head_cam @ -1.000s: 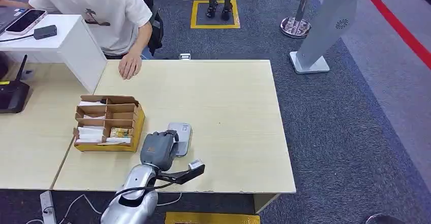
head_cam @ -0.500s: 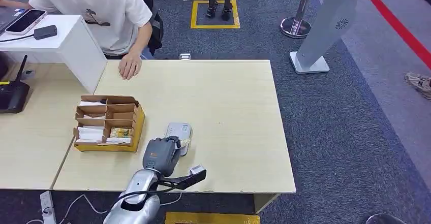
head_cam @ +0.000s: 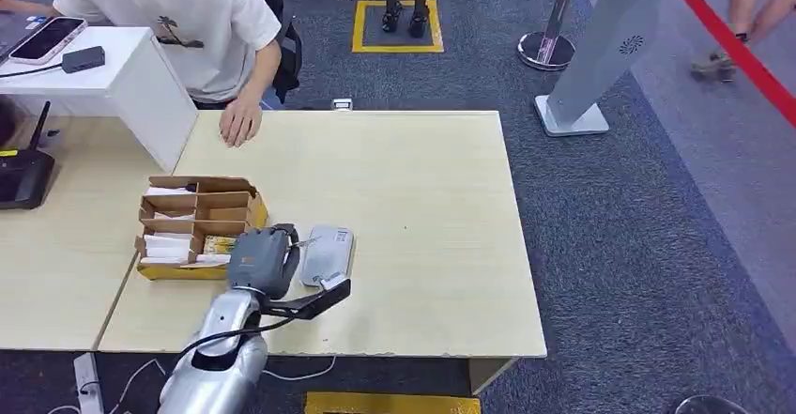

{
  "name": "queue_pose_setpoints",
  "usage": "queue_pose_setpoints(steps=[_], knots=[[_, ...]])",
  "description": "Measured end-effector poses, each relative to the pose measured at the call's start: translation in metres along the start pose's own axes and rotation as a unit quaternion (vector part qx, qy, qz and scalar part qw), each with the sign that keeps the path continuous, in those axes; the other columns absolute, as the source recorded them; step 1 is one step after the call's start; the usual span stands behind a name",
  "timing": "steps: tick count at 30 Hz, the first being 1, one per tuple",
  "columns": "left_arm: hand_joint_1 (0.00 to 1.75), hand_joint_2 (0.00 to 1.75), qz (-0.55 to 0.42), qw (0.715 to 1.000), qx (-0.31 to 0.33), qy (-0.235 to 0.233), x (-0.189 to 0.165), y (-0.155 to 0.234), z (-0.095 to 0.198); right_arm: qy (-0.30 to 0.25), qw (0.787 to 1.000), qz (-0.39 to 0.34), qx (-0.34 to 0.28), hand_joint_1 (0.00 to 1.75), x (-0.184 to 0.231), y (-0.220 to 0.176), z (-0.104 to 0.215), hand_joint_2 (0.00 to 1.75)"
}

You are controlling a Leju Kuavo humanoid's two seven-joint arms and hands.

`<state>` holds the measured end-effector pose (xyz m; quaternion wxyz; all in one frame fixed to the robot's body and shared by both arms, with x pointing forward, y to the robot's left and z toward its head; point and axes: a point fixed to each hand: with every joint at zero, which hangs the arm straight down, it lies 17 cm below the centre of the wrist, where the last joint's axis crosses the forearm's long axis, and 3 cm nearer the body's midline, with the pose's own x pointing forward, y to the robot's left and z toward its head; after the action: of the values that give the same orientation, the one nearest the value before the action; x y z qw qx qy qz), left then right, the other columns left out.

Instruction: Pass the card to the sensor for recognition and then transmit it.

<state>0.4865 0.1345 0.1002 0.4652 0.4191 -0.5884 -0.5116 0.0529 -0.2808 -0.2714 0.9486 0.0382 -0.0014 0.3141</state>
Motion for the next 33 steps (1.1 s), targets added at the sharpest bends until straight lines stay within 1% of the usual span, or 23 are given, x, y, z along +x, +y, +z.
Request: queue_pose_setpoints(steps=[3, 5, 7, 10, 13, 17, 21, 23, 26, 33], knots=[[1.75, 1.75, -0.008, 0.999, 0.024, 0.022, -0.014, 0.015, -0.003, 0.002, 1.000, 0.000, 0.000, 0.00, -0.001, 0.000, 0.000, 0.00], [1.75, 1.75, -0.019, 0.998, 0.046, 0.043, -0.034, 0.037, -0.009, 0.003, 1.000, 0.000, 0.000, 0.00, -0.001, 0.000, 0.000, 0.00], [1.75, 1.75, -0.032, 0.995, 0.072, 0.063, -0.054, 0.069, -0.020, 0.004, 1.000, 0.000, 0.000, 0.00, -0.001, 0.000, 0.000, 0.00], [1.75, 1.75, -0.057, 0.985, 0.117, 0.116, -0.110, 0.131, -0.031, 0.010, 1.000, 0.001, 0.001, 0.00, -0.003, 0.001, 0.000, 0.00], [1.75, 1.75, -0.080, 0.972, 0.152, 0.162, -0.159, 0.184, -0.033, 0.014, 1.000, 0.002, 0.001, 0.00, -0.004, 0.001, 0.000, 0.00], [1.75, 1.75, -0.112, 0.951, 0.185, 0.219, -0.216, 0.233, -0.024, 0.014, 1.000, 0.003, 0.001, 0.00, -0.003, 0.000, 0.000, 0.00], [1.75, 1.75, -0.150, 0.933, 0.205, 0.255, -0.261, 0.266, -0.010, 0.014, 1.000, 0.006, 0.001, 0.00, -0.003, 0.000, 0.000, 0.00], [1.75, 1.75, -0.164, 0.927, 0.210, 0.265, -0.275, 0.276, -0.005, 0.013, 1.000, 0.007, 0.001, 0.00, -0.002, 0.000, 0.000, 0.00], [1.75, 1.75, -0.175, 0.920, 0.212, 0.280, -0.292, 0.284, 0.001, 0.012, 1.000, 0.010, 0.001, 0.00, 0.000, 0.000, 0.000, 0.00], [1.75, 1.75, -0.176, 0.917, 0.207, 0.290, -0.312, 0.286, 0.008, 0.012, 1.000, 0.011, 0.001, 0.00, 0.000, 0.000, 0.000, 0.00]])
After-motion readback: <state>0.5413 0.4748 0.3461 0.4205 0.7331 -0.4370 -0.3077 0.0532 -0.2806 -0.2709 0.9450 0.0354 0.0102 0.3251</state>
